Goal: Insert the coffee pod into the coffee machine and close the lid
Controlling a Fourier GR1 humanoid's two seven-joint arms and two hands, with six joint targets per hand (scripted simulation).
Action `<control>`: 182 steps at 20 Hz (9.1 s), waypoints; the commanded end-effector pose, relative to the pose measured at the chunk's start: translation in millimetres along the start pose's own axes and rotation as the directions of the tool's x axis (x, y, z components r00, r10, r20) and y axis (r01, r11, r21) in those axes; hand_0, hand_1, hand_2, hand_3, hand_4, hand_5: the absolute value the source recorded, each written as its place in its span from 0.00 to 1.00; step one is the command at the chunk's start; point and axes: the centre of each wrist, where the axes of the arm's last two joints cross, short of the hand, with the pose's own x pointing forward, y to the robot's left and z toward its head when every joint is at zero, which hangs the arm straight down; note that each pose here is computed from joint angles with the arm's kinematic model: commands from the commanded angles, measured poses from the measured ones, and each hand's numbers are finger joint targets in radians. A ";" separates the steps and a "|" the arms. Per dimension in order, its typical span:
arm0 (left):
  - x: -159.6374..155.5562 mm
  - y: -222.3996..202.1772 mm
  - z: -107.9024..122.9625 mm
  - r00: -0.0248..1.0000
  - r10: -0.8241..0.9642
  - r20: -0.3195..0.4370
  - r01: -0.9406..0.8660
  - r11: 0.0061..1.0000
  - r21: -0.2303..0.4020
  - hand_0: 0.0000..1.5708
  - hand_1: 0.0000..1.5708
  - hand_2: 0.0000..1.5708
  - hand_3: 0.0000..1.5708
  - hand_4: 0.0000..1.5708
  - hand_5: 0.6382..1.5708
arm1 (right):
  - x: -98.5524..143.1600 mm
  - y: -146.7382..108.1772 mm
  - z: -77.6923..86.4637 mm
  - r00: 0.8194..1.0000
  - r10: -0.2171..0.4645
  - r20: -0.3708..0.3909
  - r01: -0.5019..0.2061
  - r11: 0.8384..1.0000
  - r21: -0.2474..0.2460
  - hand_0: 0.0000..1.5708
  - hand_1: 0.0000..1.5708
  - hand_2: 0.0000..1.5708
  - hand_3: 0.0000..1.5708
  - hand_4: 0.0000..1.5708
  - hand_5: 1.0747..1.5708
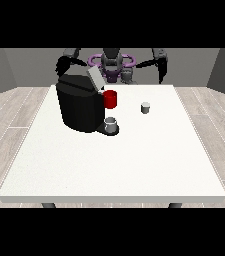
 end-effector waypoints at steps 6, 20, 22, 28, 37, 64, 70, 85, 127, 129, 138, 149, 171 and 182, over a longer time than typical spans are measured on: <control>-4.1 35.1 -39.3 0.990 -0.108 -0.092 0.109 0.994 0.001 0.00 0.00 0.00 0.00 0.00 1.00 | 12.7 7.1 -16.8 0.997 -0.028 0.073 0.025 0.999 0.044 0.00 0.00 0.00 0.00 0.12 1.00; -20.3 -0.1 -72.0 0.948 -0.248 -0.199 0.232 0.967 -0.103 0.00 0.00 0.00 0.00 0.00 1.00 | 22.0 20.0 -48.4 1.000 0.004 -0.003 -0.003 1.000 0.017 0.00 0.00 0.00 0.00 0.24 1.00; -33.9 20.9 -70.5 0.947 -0.233 -0.220 0.218 0.972 -0.091 0.00 0.00 0.13 0.00 0.00 1.00 | 13.3 12.0 -35.0 1.000 0.009 -0.009 -0.008 1.000 0.027 0.00 0.00 0.00 0.00 0.24 1.00; -39.4 27.7 -75.8 0.923 -0.290 -0.253 0.282 0.957 -0.071 0.41 0.41 0.46 0.22 0.00 1.00 | 7.3 26.8 -40.3 0.998 0.040 -0.043 -0.038 0.999 0.032 0.00 0.00 0.00 0.00 0.27 1.00; -59.8 7.6 -65.9 0.830 -0.491 -0.264 0.450 0.870 -0.202 0.36 0.36 0.44 0.26 0.00 1.00 | 7.0 31.1 -45.5 0.997 0.028 -0.071 -0.026 0.999 0.018 0.00 0.00 0.00 0.00 0.27 1.00; -22.7 -1.6 -112.7 0.751 -0.660 -0.028 0.651 0.746 -0.140 0.93 0.93 0.93 0.90 0.39 1.00 | 7.5 16.8 -64.5 0.995 0.009 -0.097 -0.010 1.000 -0.016 0.00 0.00 0.00 0.00 0.27 1.00; 31.8 -9.2 -144.6 0.772 -0.633 0.054 0.633 0.759 -0.154 0.84 0.84 0.88 0.86 0.37 1.00 | -23.6 16.7 -53.8 0.993 0.007 -0.122 -0.009 1.000 -0.019 0.00 0.00 0.00 0.00 0.32 1.00; 91.8 37.2 -166.7 0.782 -0.614 0.107 0.623 0.774 -0.113 0.80 0.80 0.85 0.82 0.34 1.00 | -15.9 24.1 -46.1 0.996 -0.036 -0.083 0.041 0.998 0.056 0.00 0.00 0.00 0.00 0.32 1.00; 184.5 38.4 -199.7 0.736 -0.654 0.173 0.662 0.750 0.018 0.77 0.77 0.81 0.77 0.33 1.00 | 32.4 26.2 -72.1 0.997 -0.027 0.068 0.023 0.998 0.052 0.00 0.00 0.00 0.00 0.33 1.00; 186.8 42.6 -199.6 0.753 -0.636 0.169 0.645 0.764 0.002 0.74 0.74 0.79 0.75 0.32 1.00 | 25.9 17.7 -74.1 0.998 -0.030 0.050 0.028 0.999 0.040 0.00 0.00 0.00 0.00 0.32 1.00; 179.6 40.8 -200.3 0.751 -0.636 0.180 0.645 0.764 0.006 0.78 0.78 0.81 0.75 0.31 1.00 | 37.6 41.5 -72.8 0.997 -0.029 0.074 0.025 0.998 0.049 0.00 0.00 0.00 0.00 0.26 1.00; 190.1 27.7 -202.3 0.710 -0.679 0.186 0.695 0.719 -0.024 0.70 0.70 0.73 0.62 0.26 1.00 | 21.5 21.2 -76.2 0.999 -0.026 0.037 0.027 1.000 -0.008 0.00 0.00 0.00 0.00 0.21 1.00; 195.9 49.8 -199.6 0.635 -0.743 0.213 0.770 0.631 -0.094 0.00 0.00 0.00 0.00 0.00 1.00 | 15.9 24.1 -70.6 1.000 -0.007 0.022 0.008 1.000 -0.018 0.00 0.00 0.00 0.00 0.22 1.00; 152.1 0.9 -193.4 0.665 -0.721 0.192 0.746 0.647 -0.156 0.00 0.00 0.00 0.00 0.00 1.00 | -25.7 10.2 -47.2 0.997 -0.035 -0.076 0.030 0.997 -0.067 0.00 0.00 0.00 0.00 0.24 1.00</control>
